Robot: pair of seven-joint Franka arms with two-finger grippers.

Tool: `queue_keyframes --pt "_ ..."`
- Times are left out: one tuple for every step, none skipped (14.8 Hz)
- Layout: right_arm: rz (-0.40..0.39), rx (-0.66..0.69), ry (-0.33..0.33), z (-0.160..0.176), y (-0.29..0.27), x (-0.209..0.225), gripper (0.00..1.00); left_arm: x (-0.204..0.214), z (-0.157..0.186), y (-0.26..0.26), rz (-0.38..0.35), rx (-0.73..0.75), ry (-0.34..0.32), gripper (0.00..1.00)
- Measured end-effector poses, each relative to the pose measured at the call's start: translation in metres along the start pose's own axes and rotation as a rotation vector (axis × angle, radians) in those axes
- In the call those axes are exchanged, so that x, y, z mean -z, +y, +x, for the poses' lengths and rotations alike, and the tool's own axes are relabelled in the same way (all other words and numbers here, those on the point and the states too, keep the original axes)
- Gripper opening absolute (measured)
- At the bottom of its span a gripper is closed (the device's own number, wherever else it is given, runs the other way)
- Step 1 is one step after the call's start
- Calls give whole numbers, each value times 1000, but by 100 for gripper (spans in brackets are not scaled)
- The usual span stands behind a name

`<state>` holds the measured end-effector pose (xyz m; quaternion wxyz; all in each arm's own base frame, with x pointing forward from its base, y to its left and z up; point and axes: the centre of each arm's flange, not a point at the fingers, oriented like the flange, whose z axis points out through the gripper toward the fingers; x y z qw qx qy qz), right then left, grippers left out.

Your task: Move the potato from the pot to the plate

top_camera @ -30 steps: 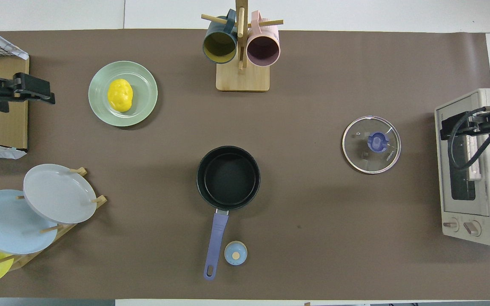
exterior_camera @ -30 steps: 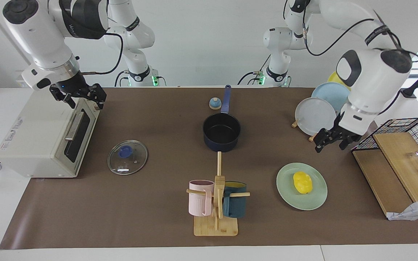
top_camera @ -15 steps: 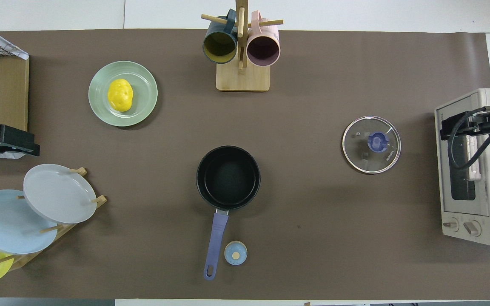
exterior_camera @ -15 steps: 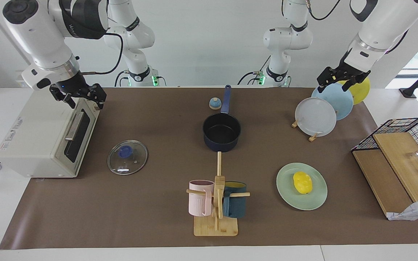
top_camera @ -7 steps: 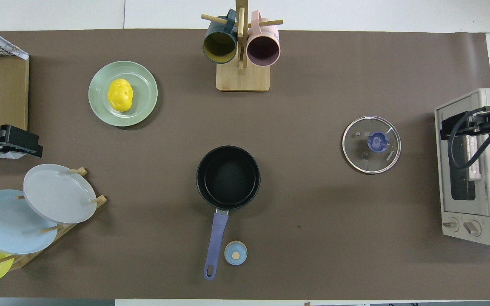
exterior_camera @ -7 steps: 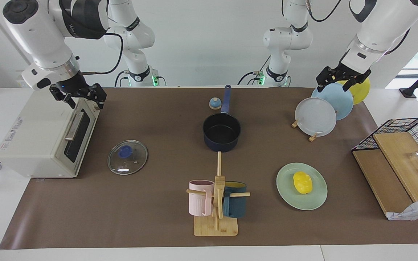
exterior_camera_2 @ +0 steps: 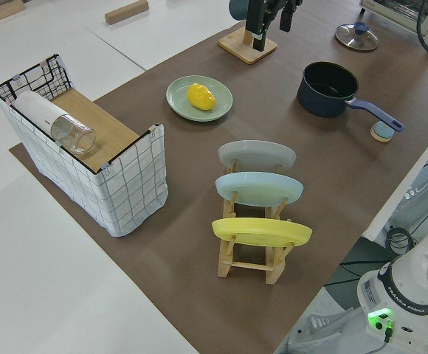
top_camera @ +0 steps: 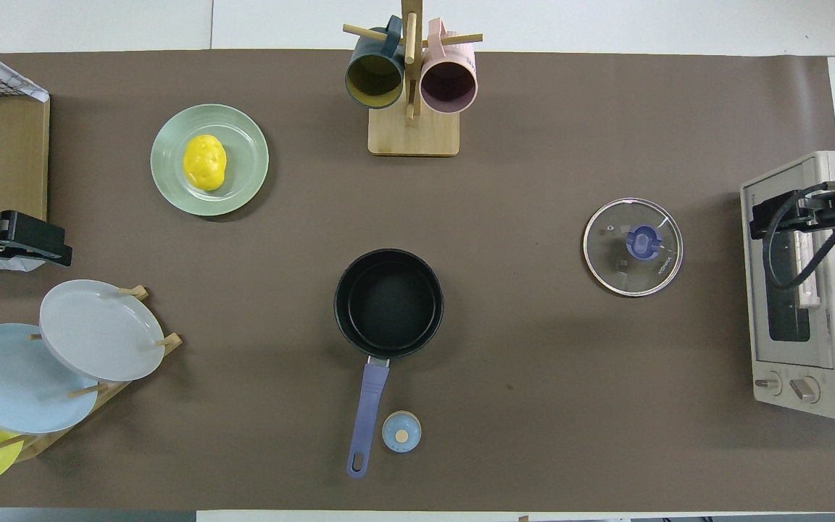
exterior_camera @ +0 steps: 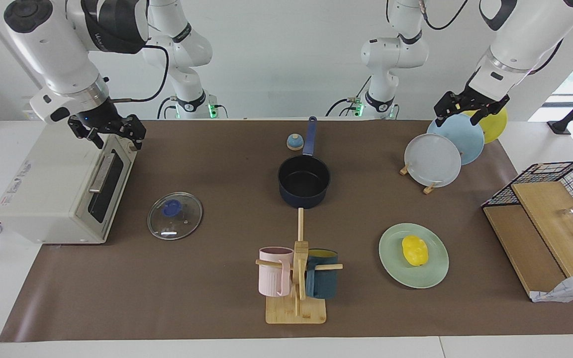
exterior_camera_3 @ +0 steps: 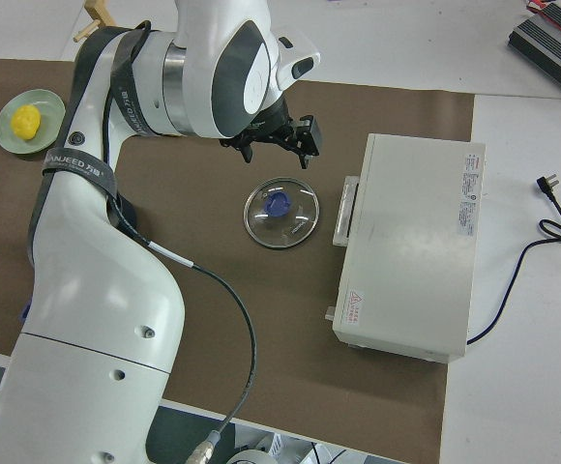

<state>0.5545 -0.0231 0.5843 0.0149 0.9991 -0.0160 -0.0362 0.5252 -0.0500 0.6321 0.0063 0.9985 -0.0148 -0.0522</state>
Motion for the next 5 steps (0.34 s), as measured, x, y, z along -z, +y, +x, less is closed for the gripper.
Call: queue_keyframes --pt "0 0 0 0 0 0 100 1 1 0 -1 -1 7 100" --pt "0 0 0 0 0 0 100 1 1 0 -1 -1 11 100" --pt "0 0 0 0 0 0 100 1 1 0 -1 -2 14 100" --pt "0 0 0 0 0 0 100 1 2 0 -1 -2 15 100" --pt "0 0 0 0 0 0 100 1 2 0 -2 -3 16 100"
